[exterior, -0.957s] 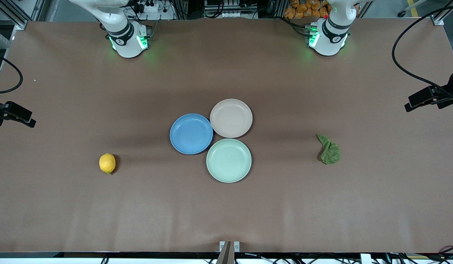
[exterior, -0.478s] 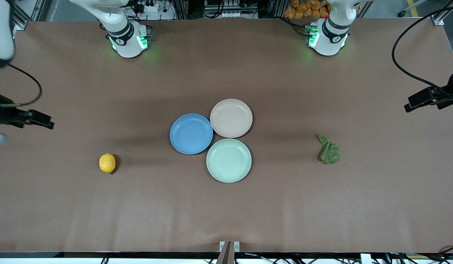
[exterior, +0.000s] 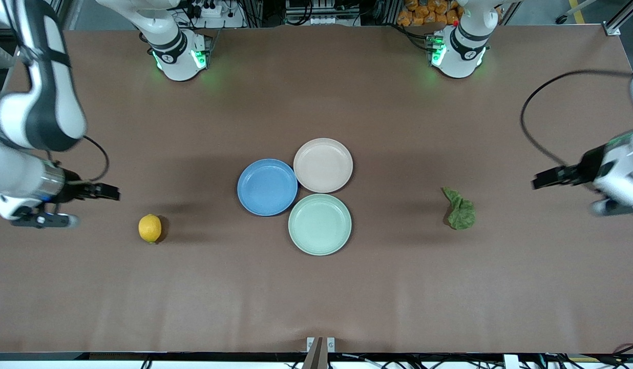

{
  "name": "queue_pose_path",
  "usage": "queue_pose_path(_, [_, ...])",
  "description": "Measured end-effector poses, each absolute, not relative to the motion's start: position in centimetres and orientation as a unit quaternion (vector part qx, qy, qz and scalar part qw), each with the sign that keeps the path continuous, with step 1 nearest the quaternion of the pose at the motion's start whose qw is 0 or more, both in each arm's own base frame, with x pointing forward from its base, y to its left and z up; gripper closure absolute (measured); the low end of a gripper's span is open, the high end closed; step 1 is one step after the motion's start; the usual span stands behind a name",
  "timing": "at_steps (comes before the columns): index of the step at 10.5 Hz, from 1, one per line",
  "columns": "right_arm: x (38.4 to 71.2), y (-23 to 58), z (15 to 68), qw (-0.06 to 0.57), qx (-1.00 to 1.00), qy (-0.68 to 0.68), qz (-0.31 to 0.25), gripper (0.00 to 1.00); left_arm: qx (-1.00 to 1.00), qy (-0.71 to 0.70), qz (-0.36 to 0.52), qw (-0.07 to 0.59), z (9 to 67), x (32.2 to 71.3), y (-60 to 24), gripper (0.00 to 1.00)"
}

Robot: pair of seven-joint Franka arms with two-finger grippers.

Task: Place lemon and lettuce in plates
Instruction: 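Lower the right gripper to the lemon while the left gripper reaches the lettuce, then close the right gripper on the lemon while the left gripper grasps the lettuce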

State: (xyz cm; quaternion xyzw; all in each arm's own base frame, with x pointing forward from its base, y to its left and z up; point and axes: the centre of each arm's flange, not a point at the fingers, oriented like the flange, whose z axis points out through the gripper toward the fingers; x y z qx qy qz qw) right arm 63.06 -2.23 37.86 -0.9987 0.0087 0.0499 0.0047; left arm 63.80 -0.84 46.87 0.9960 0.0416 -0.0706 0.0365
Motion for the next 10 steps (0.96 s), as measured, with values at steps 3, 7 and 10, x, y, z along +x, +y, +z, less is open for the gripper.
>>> queue_pose_path(3, [63.9,-0.7,30.2,0.003,-0.999,-0.003,0.044,0.00,0.991,0.016,-0.129,0.043,38.1,65.1,-4.3,0.00])
queue_pose_path(7, [64.7,-0.8,24.1,0.001,-1.000,-0.002,0.030,0.00,0.988,-0.003,-0.145,0.050,28.0,66.3,-7.9,0.00])
queue_pose_path(10, [65.0,-1.1,22.2,-0.001,-1.000,0.000,0.019,0.01,0.988,0.008,-0.148,0.050,23.1,66.6,-8.5,0.00])
